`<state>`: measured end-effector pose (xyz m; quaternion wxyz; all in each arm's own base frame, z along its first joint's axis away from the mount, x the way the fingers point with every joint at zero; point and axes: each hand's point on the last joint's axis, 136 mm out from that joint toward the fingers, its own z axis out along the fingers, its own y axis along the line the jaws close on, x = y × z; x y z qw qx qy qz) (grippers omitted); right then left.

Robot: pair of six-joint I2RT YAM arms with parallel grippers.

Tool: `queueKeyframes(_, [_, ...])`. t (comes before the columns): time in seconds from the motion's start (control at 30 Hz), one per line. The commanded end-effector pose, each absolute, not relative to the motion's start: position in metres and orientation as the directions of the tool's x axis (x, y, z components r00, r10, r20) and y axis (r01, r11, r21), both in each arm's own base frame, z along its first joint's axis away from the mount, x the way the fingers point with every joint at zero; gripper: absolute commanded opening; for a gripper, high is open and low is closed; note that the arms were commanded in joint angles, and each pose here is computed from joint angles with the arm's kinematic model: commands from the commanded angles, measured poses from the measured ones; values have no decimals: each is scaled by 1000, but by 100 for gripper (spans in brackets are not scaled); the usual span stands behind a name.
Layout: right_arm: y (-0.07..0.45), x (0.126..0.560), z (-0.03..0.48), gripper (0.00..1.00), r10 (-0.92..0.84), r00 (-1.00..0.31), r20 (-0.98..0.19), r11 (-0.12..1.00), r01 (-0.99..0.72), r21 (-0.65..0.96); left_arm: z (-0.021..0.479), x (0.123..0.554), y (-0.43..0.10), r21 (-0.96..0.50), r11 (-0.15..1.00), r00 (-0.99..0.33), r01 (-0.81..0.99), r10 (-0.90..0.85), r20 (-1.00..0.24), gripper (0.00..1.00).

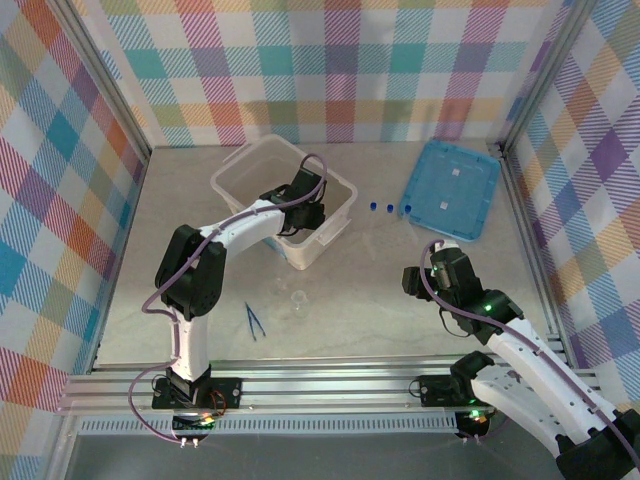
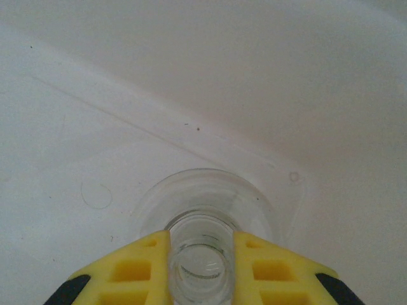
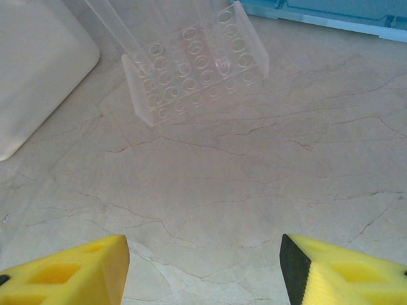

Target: Organize the chemistry lab equipment

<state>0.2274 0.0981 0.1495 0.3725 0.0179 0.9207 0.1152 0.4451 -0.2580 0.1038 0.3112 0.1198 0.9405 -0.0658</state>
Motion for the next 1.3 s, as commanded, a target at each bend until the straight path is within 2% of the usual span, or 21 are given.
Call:
queueKeyframes(0.0, [98,228,155,65,133,-711,-691,972,-44,232,114,445,-258,-64,965,-767,256,162,-621,2])
queueKeyframes(0.27, [98,228,156,65,133,-710,-691,972,-44,232,112,442,-262,-76,958,-772,276,174,-611,3])
queueKeyframes(0.87, [96,229,155,65,129,-712,-691,975,-38,221,118,438,-271,-120,945,-776,304,172,-607,13])
queueKeyframes(1.27, [97,229,159,65,125,-709,-694,974,-46,223,129,438,-267,-110,950,-765,292,163,-623,41])
